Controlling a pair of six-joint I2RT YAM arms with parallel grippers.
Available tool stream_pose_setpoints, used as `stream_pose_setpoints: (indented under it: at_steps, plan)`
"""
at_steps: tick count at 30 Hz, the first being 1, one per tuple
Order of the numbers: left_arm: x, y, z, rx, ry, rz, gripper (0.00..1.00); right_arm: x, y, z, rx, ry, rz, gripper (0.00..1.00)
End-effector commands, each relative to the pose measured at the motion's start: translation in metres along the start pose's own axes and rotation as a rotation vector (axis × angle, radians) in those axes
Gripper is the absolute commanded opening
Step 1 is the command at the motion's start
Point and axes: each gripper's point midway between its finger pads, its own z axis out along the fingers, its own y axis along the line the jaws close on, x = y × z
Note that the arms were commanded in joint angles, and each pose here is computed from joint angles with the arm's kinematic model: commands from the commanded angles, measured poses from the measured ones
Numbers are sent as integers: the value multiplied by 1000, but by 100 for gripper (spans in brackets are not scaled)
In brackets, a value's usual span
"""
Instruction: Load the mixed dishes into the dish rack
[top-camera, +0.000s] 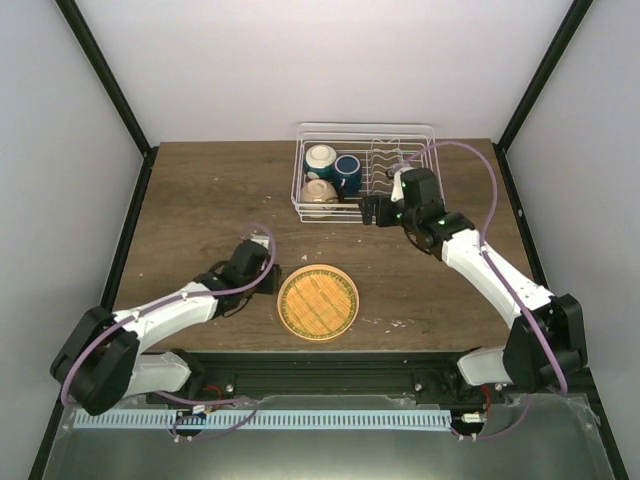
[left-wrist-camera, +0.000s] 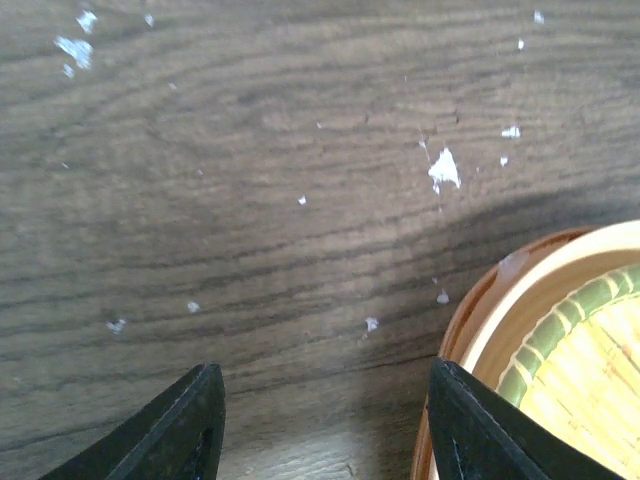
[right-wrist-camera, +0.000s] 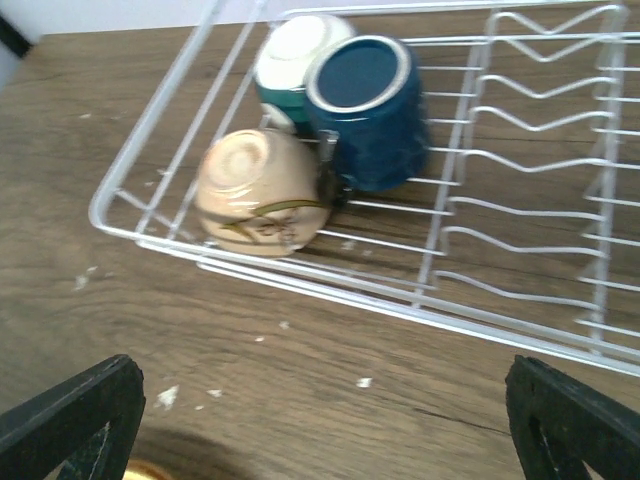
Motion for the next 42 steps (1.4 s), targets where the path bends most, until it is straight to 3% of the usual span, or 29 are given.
stream_pose_setpoints:
  at_steps: [1,6,23,33,42]
  plan:
    - [-10,-14,5,9,-24,-5,58,-2,-38,-14,218,-18,29,100]
    - [-12,-17,8,9,-15,-2,58,5,-55,-19,308,-15,25,100]
    - [4,-31,20,23,42,26,55,13,-62,-28,344,-11,10,100]
    - [-2,-40,-6,50,4,42,53,18,-68,-33,375,-1,3,100]
    - [25,-58,-13,126,71,74,53,23,-68,-27,370,21,6,100]
